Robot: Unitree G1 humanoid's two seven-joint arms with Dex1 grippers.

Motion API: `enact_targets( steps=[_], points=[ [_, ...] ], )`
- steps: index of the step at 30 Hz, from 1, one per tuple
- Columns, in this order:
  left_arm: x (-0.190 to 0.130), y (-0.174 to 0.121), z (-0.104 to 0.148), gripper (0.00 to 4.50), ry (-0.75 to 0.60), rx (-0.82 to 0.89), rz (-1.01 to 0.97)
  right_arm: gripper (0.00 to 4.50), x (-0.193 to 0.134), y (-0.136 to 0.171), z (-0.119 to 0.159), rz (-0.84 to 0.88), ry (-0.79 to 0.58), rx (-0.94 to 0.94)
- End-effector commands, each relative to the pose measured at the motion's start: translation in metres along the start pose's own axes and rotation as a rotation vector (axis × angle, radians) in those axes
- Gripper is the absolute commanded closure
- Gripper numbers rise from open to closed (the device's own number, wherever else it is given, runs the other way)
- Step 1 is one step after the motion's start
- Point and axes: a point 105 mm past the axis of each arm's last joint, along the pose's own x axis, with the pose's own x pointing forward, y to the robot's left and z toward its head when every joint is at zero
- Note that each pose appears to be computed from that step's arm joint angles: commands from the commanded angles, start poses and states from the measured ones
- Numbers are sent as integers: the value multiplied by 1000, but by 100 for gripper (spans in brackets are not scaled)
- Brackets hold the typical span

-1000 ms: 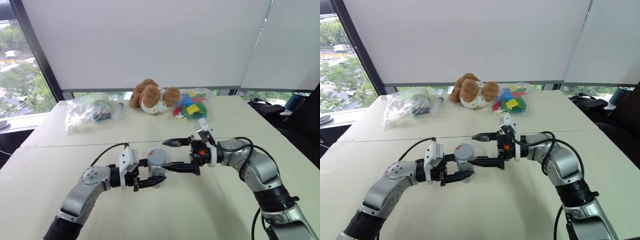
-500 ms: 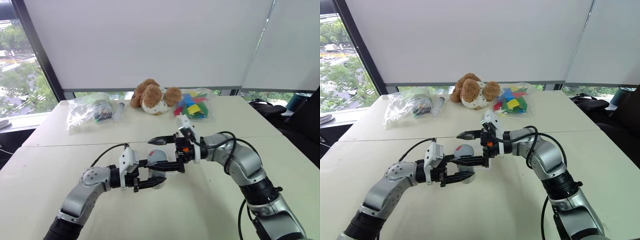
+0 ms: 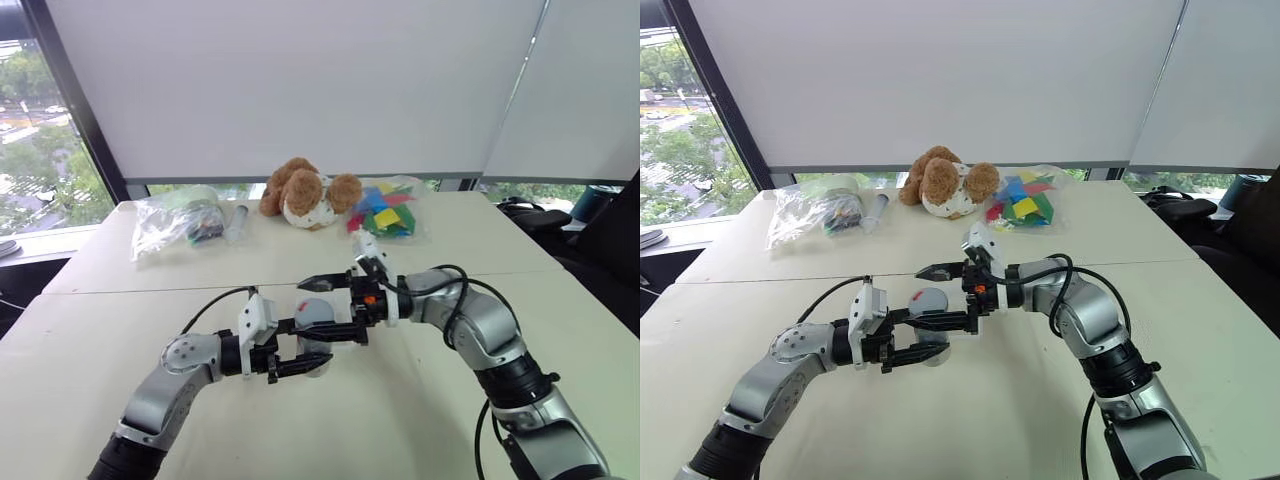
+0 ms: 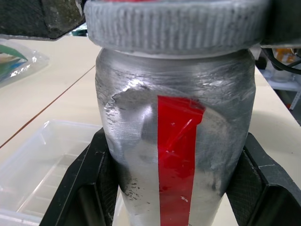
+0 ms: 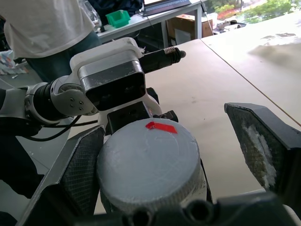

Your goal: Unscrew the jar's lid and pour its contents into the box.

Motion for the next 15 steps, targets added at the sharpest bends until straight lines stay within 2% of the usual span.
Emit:
enact_targets(
  steps=[1, 9, 15],
  points=[
    [1, -1, 14, 212, -39, 46, -16, 6, -16, -4, 9, -38, -23, -31],
    [0, -1, 13, 212, -37, 47, -16, 6, -21, 1, 7, -21, -29, -24],
    [0, -1, 13, 212, -34, 46, -16, 6, -21, 17, 20, 74, -96, -37]
  ],
)
